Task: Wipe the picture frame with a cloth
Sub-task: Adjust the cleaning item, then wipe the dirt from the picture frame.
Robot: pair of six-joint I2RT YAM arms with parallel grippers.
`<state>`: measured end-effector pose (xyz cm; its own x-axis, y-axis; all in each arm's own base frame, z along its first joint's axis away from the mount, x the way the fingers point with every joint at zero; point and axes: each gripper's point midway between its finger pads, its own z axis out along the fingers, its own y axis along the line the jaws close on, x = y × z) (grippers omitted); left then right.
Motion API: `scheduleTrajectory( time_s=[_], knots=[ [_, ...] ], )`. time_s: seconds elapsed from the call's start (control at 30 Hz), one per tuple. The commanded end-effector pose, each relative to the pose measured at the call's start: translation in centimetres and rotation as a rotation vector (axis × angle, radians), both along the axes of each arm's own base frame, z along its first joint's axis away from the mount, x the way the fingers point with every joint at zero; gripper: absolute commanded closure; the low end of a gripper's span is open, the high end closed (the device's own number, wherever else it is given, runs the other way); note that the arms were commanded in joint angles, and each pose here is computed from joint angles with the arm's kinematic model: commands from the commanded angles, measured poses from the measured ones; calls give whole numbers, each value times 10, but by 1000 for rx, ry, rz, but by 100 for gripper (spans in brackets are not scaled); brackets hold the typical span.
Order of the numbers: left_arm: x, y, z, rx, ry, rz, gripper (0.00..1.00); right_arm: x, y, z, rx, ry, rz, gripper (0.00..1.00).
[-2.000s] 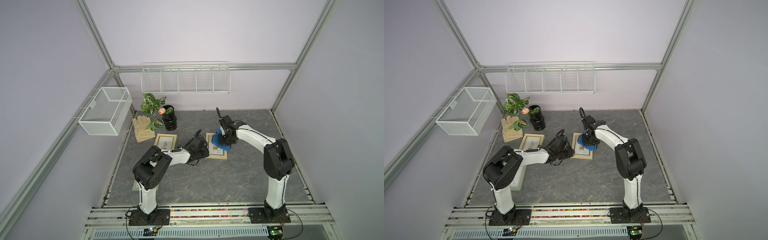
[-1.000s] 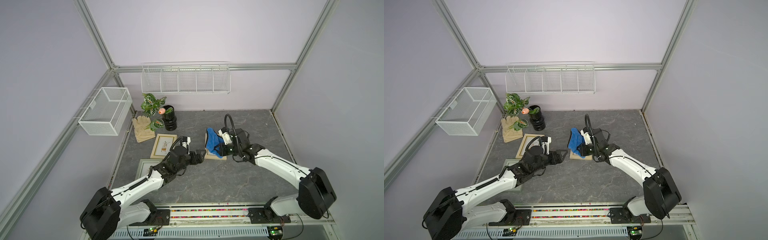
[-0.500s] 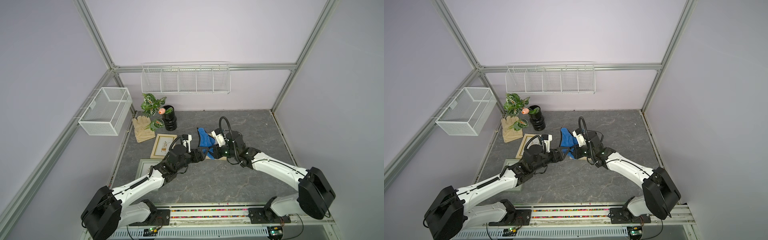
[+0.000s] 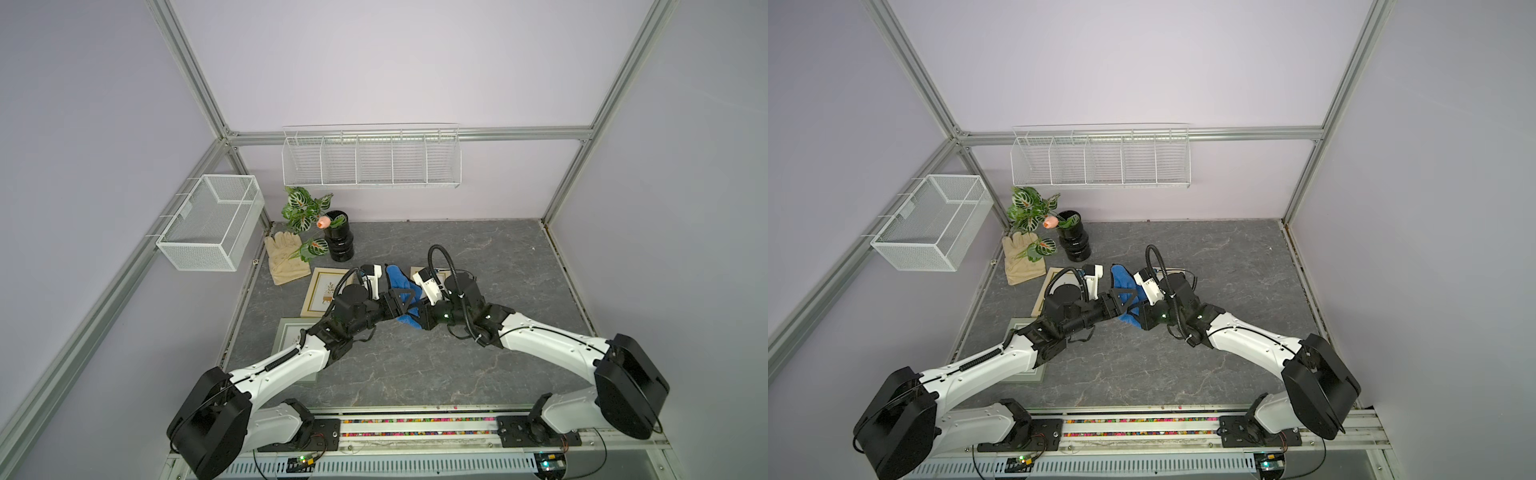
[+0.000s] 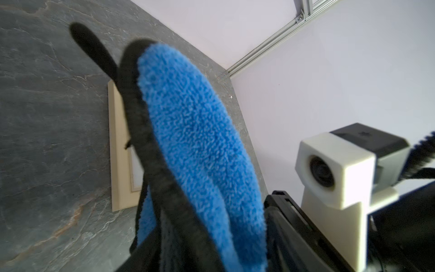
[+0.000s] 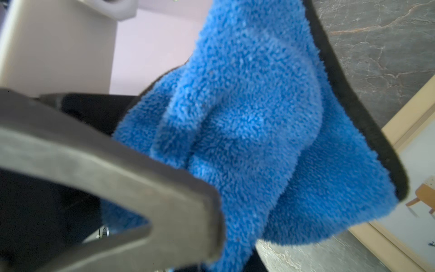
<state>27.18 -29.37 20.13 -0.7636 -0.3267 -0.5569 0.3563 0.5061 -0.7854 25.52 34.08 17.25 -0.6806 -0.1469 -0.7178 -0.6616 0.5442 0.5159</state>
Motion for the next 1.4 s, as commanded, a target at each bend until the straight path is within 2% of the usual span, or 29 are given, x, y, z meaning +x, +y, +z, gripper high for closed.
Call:
scheduleTrajectory(
  time_s=[0.0,0.13,0.33,0.47,0.57,0.67,0.7,0.87,1.07,1.17,1.37],
  knots=[
    [-1,-6,8,-12,-7,-37,38,5,2,23,36,-96,-5,85],
    [-2,-7,3,18,2,-49,53,10,2,32,46,-127,-20,86],
    [3,-11,2,38,14,-52,84,14,5,37,49,-144,-35,84],
    [12,-4,-2,83,24,-5,100,19,-5,23,-13,-117,-92,72],
    [25,18,-10,124,52,84,100,25,-13,22,-62,-99,-135,52],
    [38,44,-22,206,88,178,100,30,-27,13,-132,-14,-166,31],
    [41,51,-25,246,98,200,100,34,-34,8,-164,19,-188,29],
    [51,80,-31,440,97,300,100,49,-71,-18,-248,150,-286,26],
    [58,96,-30,559,89,355,100,65,-133,-75,-469,352,-487,26],
    [60,97,-35,590,102,353,100,63,-148,-95,-540,426,-530,28],
    [61,91,-46,601,123,323,100,63,-159,-119,-621,454,-561,28]
  ],
)
